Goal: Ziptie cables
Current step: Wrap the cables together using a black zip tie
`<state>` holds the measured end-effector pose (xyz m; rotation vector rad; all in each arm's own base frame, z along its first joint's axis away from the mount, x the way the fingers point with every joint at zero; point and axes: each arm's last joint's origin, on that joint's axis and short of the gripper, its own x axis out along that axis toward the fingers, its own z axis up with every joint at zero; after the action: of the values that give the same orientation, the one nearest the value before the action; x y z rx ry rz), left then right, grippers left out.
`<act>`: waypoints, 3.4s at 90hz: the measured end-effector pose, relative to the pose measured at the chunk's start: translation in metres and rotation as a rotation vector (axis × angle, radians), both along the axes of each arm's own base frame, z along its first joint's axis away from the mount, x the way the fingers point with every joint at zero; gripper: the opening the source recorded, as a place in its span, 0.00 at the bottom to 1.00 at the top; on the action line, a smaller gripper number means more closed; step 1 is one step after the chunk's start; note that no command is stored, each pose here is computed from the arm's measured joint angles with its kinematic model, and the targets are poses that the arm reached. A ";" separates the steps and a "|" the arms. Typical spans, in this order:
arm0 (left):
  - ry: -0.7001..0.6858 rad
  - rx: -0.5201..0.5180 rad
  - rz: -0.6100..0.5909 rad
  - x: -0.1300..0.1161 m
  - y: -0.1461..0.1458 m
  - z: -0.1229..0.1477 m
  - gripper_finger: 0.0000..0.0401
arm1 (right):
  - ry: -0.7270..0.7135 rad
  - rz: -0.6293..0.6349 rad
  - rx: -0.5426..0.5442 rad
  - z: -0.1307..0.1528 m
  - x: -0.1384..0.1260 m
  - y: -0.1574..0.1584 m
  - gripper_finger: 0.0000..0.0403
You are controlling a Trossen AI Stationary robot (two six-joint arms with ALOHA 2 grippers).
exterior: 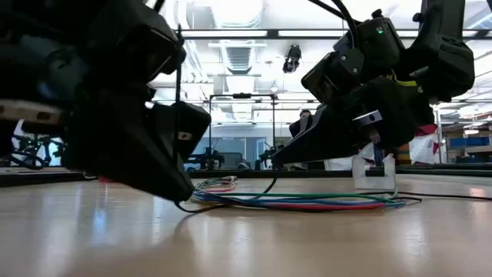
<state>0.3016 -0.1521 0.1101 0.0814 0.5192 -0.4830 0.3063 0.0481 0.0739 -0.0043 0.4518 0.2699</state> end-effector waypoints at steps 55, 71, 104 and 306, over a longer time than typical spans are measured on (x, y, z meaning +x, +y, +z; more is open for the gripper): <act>0.015 -0.117 0.002 -0.004 0.000 0.001 0.08 | -0.001 0.003 -0.006 0.000 0.000 0.000 0.00; 0.038 -0.154 0.022 -0.005 0.000 0.001 0.14 | 0.000 0.002 -0.005 0.000 0.000 0.000 0.00; 0.025 -0.187 0.026 -0.005 0.000 0.009 0.18 | 0.000 0.001 -0.006 0.000 0.000 0.000 0.00; 0.147 -0.545 0.375 -0.030 0.042 -0.012 0.00 | -0.036 0.071 -0.127 0.014 0.028 0.004 0.00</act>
<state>0.2711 -0.1105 0.0984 -0.5688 0.5171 -0.2495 0.3343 0.0524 0.0881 -0.1498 0.4333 0.3104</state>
